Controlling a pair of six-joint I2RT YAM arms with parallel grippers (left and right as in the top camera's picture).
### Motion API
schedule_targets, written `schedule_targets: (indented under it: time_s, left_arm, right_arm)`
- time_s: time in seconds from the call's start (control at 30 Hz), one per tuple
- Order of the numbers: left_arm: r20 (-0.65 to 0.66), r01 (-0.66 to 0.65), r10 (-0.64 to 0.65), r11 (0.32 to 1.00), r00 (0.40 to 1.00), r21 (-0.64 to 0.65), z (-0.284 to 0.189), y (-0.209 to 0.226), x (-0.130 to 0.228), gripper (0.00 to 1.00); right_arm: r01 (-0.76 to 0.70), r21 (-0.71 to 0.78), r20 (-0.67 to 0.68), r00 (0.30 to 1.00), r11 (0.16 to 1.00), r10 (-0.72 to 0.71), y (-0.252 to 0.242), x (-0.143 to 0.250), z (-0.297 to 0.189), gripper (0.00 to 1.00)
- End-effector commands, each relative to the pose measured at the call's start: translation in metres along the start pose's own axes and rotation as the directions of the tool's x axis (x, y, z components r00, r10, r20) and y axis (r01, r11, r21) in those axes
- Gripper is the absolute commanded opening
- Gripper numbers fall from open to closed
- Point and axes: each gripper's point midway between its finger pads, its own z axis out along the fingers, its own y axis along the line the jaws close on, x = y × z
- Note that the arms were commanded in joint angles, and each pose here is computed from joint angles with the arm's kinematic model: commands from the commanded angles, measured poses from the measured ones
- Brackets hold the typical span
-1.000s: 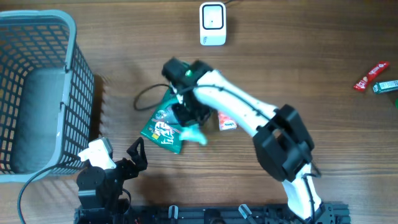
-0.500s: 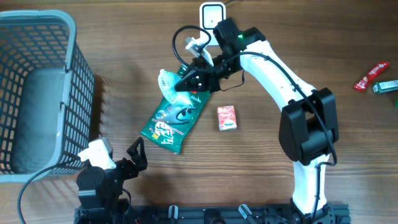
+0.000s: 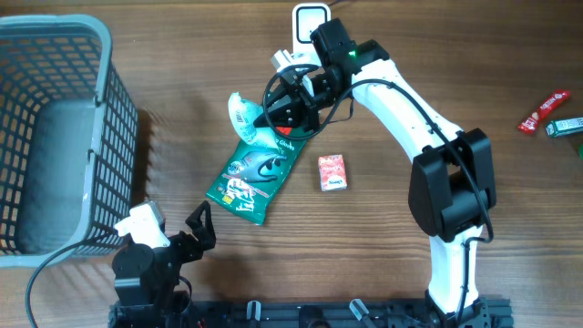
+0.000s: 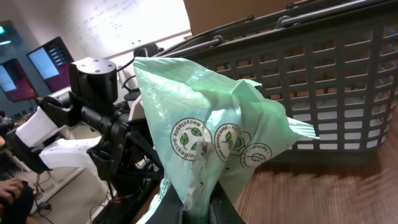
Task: Scan the item barcode
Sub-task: 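Hold the tissue pack with the right gripper up to the scanner, then carry the tissue pack to the right and release it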
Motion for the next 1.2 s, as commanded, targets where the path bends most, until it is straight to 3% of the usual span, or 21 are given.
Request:
schedule_targets:
  time_s: [0.0,0.07,0.1,0.13,0.17,0.2,0.23,0.33,0.4,0.53,0.6,0.87,1.17]
  left_arm:
    - [-0.001,0.006,-0.006,1.000,1.000,0.014,0.000,-0.002,0.001,1.00]
    - [-0.001,0.006,-0.006,1.000,1.000,0.014,0.000,-0.002,0.001,1.00]
    - [-0.001,0.006,-0.006,1.000,1.000,0.014,0.000,-0.002,0.001,1.00]
    - [-0.001,0.006,-0.006,1.000,1.000,0.014,0.000,-0.002,0.001,1.00]
    - [-0.001,0.006,-0.006,1.000,1.000,0.014,0.000,-0.002,0.001,1.00]
    - [-0.001,0.006,-0.006,1.000,1.000,0.014,0.000,-0.002,0.001,1.00]
    - [-0.001,0.006,-0.006,1.000,1.000,0.014,0.000,-0.002,0.001,1.00]
    - [-0.001,0.006,-0.006,1.000,1.000,0.014,0.000,-0.002,0.001,1.00]
    - [-0.001,0.006,-0.006,1.000,1.000,0.014,0.000,-0.002,0.001,1.00]
    - [-0.001,0.006,-0.006,1.000,1.000,0.014,0.000,-0.002,0.001,1.00]
    - [-0.001,0.006,-0.006,1.000,1.000,0.014,0.000,-0.002,0.001,1.00]
    - [-0.001,0.006,-0.006,1.000,1.000,0.014,0.000,-0.002,0.001,1.00]
    - [-0.001,0.006,-0.006,1.000,1.000,0.014,0.000,-0.002,0.001,1.00]
  right_arm:
    - [0.042,-0.035,0.047,0.998,0.998,-0.040,0.007,-0.012,0.003,0.04]
    - [0.072,0.007,-0.023,0.997,0.997,-0.071,-0.006,-0.003,0.003,0.04]
    - [-0.076,0.099,-0.102,0.991,0.992,0.086,-0.025,0.008,0.001,0.04]
    - [-0.306,0.311,-0.134,0.923,0.900,0.360,-0.057,0.024,-0.007,0.04]
    - [-0.481,0.709,0.030,0.752,0.516,0.659,-0.111,0.057,-0.048,0.04]
    - [-0.480,0.792,0.100,0.711,0.377,0.696,-0.121,0.066,-0.065,0.04]
    - [-0.477,0.823,0.140,0.696,0.308,0.704,-0.125,0.064,-0.077,0.04]
    - [-0.307,0.950,0.191,0.713,0.054,0.674,-0.141,0.080,-0.130,0.04]
    - [-0.175,0.984,0.146,0.749,-0.019,0.646,-0.145,0.079,-0.160,0.04]
    - [-0.171,0.981,0.192,0.826,-0.089,0.530,-0.161,0.035,-0.204,0.04]
    - [-0.180,0.978,0.209,0.832,-0.107,0.513,-0.171,0.034,-0.215,0.04]
    - [-0.182,0.976,0.218,0.800,-0.120,0.559,-0.224,0.072,-0.220,0.04]
    - [-0.161,0.969,0.245,0.724,-0.187,0.644,-0.196,0.076,-0.228,0.04]
